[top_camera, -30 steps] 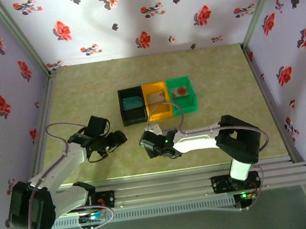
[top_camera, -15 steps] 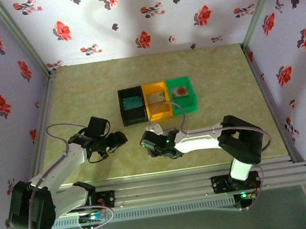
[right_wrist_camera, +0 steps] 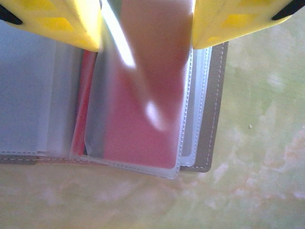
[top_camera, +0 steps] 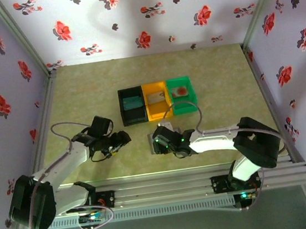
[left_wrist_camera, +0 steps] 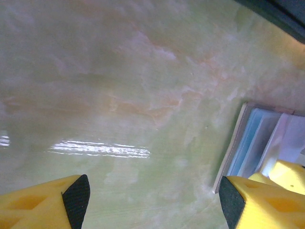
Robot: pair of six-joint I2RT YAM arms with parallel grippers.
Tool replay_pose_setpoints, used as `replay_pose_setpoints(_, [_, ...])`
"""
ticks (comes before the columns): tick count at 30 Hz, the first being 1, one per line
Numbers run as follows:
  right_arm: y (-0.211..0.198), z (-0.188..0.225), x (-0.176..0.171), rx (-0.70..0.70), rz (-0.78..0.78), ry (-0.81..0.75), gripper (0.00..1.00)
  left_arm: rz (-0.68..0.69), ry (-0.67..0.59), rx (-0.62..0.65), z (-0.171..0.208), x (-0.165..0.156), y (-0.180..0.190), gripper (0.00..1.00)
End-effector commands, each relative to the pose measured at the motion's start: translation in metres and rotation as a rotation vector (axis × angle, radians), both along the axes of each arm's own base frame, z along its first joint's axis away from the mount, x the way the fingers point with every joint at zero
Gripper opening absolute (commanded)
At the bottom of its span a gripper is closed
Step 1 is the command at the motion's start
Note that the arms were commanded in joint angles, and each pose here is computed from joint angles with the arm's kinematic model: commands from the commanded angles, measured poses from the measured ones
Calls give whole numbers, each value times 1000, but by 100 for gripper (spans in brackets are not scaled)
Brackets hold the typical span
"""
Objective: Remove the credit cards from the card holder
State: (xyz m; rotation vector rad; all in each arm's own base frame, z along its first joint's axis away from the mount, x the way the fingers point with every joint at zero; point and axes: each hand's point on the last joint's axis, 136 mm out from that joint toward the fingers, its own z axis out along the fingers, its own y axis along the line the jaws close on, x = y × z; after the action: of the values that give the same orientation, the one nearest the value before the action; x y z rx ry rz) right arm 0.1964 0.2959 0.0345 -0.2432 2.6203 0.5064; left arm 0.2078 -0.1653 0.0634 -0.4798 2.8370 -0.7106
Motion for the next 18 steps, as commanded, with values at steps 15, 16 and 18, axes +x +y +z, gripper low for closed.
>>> replay_pose_setpoints(15, [-11,26,8,429,-144,46,49,-146,19,-50,1,1,-81,77])
replay_pose_setpoints(16, [-11,28,8,447,-149,44,49,-148,25,-48,0,2,-84,77])
replay_pose_setpoints(18, [-14,31,8,477,-159,39,49,-158,33,-48,0,4,-93,77])
